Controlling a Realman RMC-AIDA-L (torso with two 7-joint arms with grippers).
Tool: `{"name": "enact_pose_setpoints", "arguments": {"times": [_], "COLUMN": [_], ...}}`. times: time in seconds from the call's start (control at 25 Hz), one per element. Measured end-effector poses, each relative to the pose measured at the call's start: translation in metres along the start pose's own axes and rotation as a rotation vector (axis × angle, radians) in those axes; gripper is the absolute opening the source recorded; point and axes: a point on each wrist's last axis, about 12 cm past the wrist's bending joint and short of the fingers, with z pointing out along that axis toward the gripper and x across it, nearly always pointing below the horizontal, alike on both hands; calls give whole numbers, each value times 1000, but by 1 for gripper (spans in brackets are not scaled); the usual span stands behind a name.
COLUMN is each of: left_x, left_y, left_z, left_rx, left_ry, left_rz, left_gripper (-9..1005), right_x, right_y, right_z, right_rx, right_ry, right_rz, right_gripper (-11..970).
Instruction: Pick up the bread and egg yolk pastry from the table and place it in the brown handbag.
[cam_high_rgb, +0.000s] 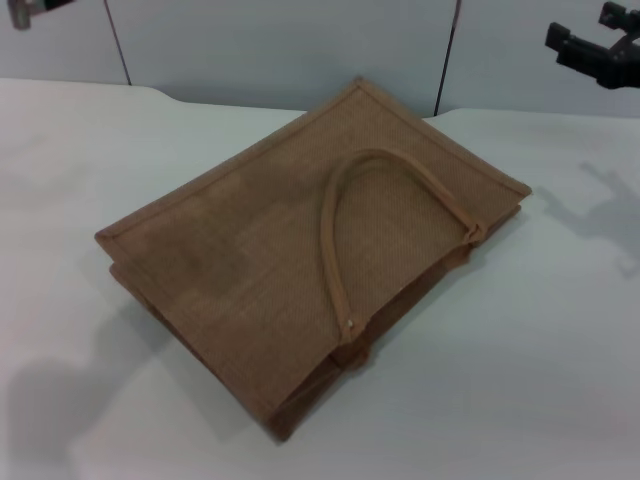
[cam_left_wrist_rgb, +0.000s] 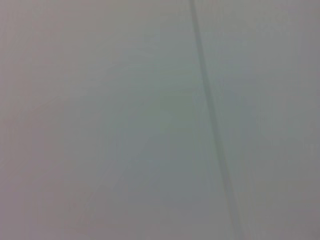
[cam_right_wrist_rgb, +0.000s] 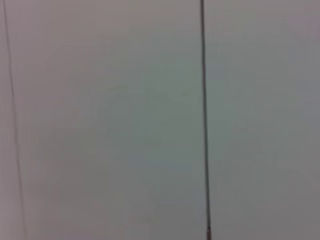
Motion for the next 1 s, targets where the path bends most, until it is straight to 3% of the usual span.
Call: {"name": "enact_pose_setpoints", "arguments": {"times": [0.4,0.56,0.8,1.0], "left_x": [51,69,93,110], "left_y": [-27,-25,-27,-29], "left_z": [21,24,27,28], "left_rx": [-231,-249,-226,-208], "left_ry": [12,31,73,67], "left_rz": [117,55,85,54], "left_gripper": [873,856,808,686], "right_x": [34,41,45,48], "right_y": [6,12,19,24], "right_z": [15,18,21,19], "right_rx": [248,416,477,480], "right_ry": [-65,-98,-110,-131], "right_rz": [-103,-203,-225,-194], "right_gripper": [877,877,877,877]}}
